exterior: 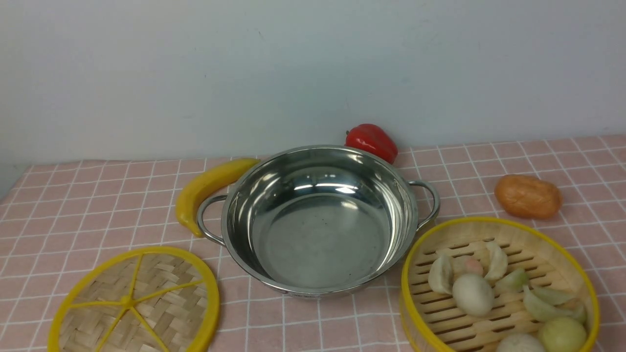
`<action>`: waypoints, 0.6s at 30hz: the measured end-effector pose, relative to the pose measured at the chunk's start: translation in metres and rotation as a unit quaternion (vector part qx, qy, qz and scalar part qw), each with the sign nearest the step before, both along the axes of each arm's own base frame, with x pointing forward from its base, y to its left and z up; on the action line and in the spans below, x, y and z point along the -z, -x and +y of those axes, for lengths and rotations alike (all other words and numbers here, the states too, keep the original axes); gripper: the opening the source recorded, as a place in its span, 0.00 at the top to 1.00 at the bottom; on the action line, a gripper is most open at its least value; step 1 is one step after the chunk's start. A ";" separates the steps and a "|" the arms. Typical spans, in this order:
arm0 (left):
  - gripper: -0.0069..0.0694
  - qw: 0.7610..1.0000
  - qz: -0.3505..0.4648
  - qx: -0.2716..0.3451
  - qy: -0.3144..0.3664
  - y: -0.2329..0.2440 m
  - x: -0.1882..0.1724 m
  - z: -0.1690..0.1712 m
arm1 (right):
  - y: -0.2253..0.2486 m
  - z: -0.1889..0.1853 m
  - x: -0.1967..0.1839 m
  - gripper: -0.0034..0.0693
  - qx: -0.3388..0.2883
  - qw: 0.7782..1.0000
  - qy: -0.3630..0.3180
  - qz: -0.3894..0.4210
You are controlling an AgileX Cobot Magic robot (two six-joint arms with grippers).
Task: Place the steamer in the pot on the pink tablecloth, and put the lid on the steamer.
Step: 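Reach for and grasp the rim of the bamboo steamer holding the buns with the right gripper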
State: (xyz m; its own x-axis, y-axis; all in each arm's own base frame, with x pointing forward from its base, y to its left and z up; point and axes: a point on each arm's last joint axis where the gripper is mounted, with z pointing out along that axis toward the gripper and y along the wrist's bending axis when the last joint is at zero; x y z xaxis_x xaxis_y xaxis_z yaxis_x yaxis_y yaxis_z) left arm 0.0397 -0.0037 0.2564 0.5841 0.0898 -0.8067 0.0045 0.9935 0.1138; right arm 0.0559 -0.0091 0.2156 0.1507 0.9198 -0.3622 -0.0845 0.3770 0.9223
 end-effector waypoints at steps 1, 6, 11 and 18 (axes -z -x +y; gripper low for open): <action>0.59 1.000 -0.030 0.001 0.003 0.003 -0.004 0.000 | 0.000 0.000 0.000 0.62 -0.003 1.000 -0.026 -0.001; 0.59 0.992 -0.125 0.014 0.023 0.016 -0.017 0.001 | 0.002 -0.001 -0.011 0.62 -0.009 0.995 -0.100 -0.024; 0.59 0.980 -0.184 0.045 0.055 0.025 -0.024 0.002 | 0.018 -0.007 -0.066 0.62 0.021 0.989 -0.079 -0.125; 0.59 0.973 -0.209 0.063 0.073 0.045 -0.082 0.003 | 0.069 -0.008 -0.166 0.62 0.116 0.938 0.120 -0.305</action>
State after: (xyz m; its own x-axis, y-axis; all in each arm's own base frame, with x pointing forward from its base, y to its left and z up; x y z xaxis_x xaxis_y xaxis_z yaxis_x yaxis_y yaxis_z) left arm -0.0058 -0.0003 0.3381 0.8624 -0.1023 -0.4958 0.1118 0.9937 -0.0106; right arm -0.0136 -0.0170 0.3820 0.5837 0.7394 -0.3356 -0.4586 0.6413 0.6151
